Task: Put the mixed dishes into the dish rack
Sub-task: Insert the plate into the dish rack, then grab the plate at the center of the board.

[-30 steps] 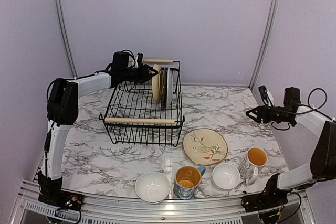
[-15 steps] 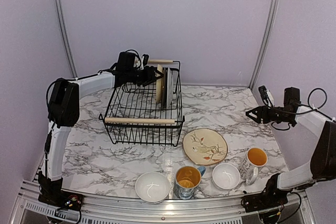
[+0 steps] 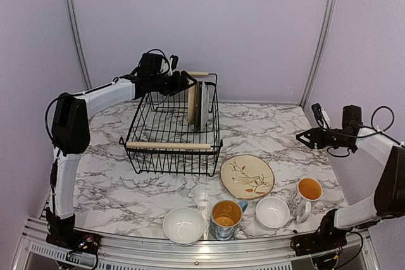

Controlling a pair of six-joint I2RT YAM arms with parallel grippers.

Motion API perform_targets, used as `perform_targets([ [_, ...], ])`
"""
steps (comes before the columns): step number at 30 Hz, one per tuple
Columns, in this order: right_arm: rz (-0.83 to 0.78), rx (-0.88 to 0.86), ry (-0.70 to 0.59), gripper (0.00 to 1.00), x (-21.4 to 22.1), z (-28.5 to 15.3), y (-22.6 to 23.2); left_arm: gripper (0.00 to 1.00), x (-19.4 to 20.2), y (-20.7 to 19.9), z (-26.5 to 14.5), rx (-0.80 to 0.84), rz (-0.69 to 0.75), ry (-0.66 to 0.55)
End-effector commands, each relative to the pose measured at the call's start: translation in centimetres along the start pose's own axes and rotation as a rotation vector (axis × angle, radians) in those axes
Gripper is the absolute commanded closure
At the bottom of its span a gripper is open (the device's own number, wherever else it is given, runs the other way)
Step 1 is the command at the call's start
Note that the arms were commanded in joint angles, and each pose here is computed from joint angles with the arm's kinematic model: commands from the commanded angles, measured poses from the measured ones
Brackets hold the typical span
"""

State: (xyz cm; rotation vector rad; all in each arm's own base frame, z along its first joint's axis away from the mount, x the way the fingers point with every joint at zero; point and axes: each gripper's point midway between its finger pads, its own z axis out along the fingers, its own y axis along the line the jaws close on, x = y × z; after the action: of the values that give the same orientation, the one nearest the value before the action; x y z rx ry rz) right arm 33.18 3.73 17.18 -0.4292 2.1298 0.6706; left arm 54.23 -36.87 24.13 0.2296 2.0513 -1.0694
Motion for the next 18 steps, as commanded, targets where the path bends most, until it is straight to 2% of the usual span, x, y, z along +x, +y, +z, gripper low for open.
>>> perform_targets([
  [1, -0.02, -0.003, -0.02, 0.36, -0.9, -0.6, 0.4, 0.32, -3.5, -1.8, -2.7, -0.051, 0.057, -0.075],
  [6, -0.024, -0.002, -0.022, 0.36, -0.9, -0.7, 0.4, 0.32, -5.1, -2.9, -4.3, -0.09, 0.105, -0.118],
  [13, -0.042, -0.002, -0.022, 0.36, -1.1, -0.6, 0.3, 0.33, -6.8, -11.8, -8.6, -0.091, 0.32, -0.207],
  [18, -0.079, 0.001, 0.019, 0.37, -1.5, -0.1, -0.1, 0.34, -4.6, -16.2, -10.8, -0.107, 0.426, -0.194],
])
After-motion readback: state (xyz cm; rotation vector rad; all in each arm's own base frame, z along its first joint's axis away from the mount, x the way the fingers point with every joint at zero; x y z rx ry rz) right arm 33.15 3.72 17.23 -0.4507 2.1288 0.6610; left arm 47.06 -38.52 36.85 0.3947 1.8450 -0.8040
